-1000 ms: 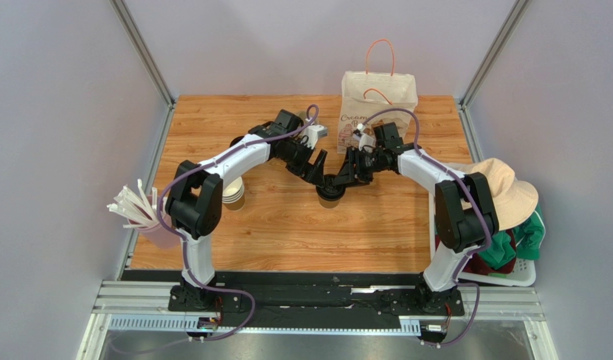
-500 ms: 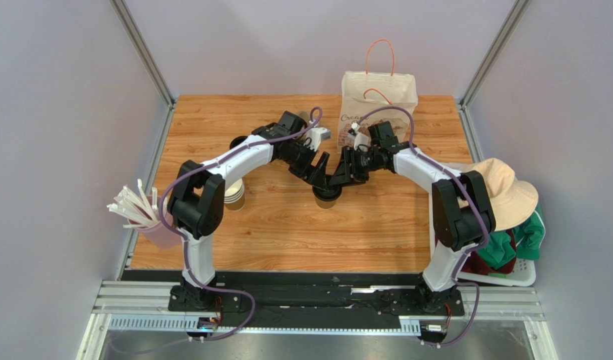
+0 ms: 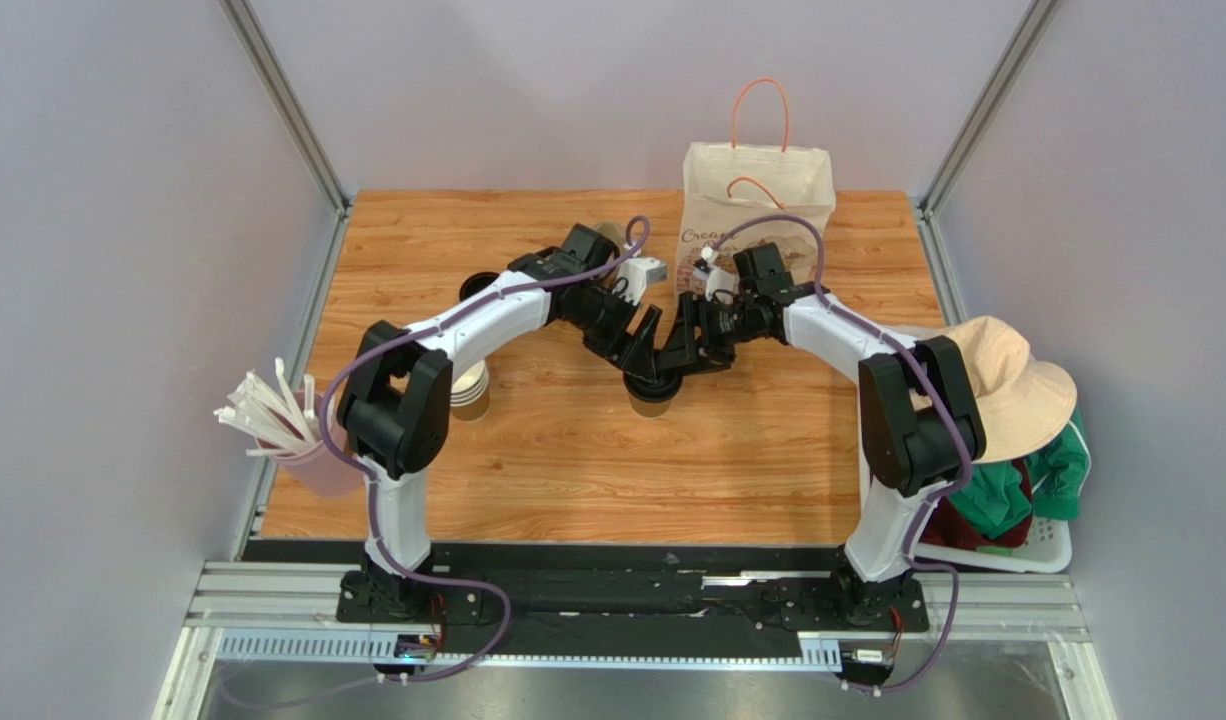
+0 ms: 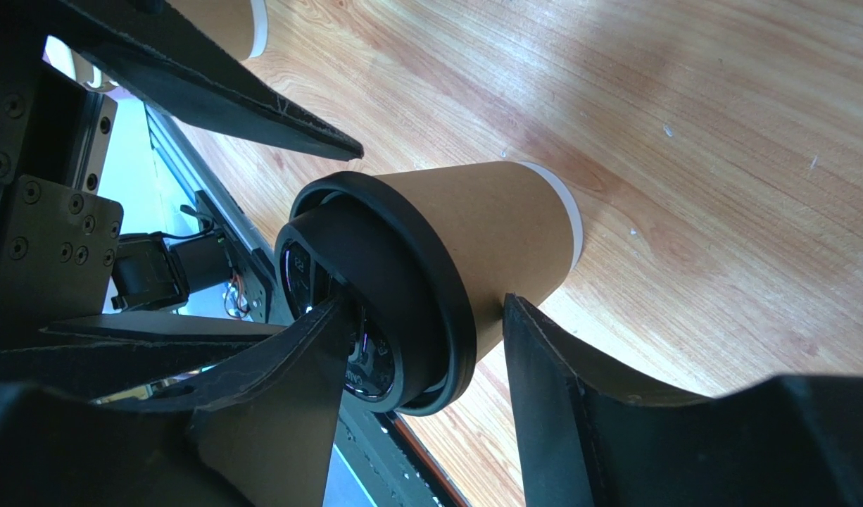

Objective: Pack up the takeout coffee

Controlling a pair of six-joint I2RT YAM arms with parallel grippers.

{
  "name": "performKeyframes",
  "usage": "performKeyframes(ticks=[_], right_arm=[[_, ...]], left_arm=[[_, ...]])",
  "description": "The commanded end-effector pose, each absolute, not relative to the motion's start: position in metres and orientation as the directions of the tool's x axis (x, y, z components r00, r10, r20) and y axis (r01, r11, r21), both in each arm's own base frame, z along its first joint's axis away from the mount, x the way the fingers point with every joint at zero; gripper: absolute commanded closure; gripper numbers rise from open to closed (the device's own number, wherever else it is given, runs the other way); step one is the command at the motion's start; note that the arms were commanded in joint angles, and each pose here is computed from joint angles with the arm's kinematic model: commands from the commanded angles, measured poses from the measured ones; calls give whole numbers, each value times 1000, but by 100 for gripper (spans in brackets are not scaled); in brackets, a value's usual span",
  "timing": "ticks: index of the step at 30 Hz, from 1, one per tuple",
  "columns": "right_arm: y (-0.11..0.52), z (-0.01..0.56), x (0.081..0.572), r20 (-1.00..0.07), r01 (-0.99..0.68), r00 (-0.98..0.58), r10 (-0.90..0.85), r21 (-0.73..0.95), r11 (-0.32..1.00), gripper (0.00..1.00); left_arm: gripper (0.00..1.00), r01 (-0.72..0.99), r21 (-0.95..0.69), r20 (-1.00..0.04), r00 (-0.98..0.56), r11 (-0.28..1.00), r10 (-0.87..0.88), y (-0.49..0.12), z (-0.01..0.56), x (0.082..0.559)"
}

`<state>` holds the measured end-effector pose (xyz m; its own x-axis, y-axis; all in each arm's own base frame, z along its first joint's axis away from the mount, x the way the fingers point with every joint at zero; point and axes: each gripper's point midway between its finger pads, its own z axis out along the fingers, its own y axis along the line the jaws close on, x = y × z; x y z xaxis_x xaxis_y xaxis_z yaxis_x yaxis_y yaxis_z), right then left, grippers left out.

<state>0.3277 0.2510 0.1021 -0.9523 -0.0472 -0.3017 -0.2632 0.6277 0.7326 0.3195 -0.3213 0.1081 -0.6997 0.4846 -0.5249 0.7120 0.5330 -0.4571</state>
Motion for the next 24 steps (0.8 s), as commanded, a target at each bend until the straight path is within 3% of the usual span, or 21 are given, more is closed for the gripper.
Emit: performKeyframes(ticks=[1, 6, 13, 24], right_arm=[[262, 114, 331, -304, -275, -951, -52, 758, 591, 44], [264, 114, 333, -293, -265, -955, -48, 770, 581, 50], [265, 108, 332, -277, -254, -960, -50, 775, 579, 72], [258, 103, 335, -297, -251, -954, -32, 737, 628, 74]], left_arm=[[24, 708, -399, -499, -701, 583, 510, -314, 89, 330], [24, 708, -403, -496, -702, 580, 511, -315, 88, 329], [24, 709, -403, -500, -700, 578, 510, -315, 89, 330], [16, 765, -424, -609, -637, 484, 473, -316, 147, 334]])
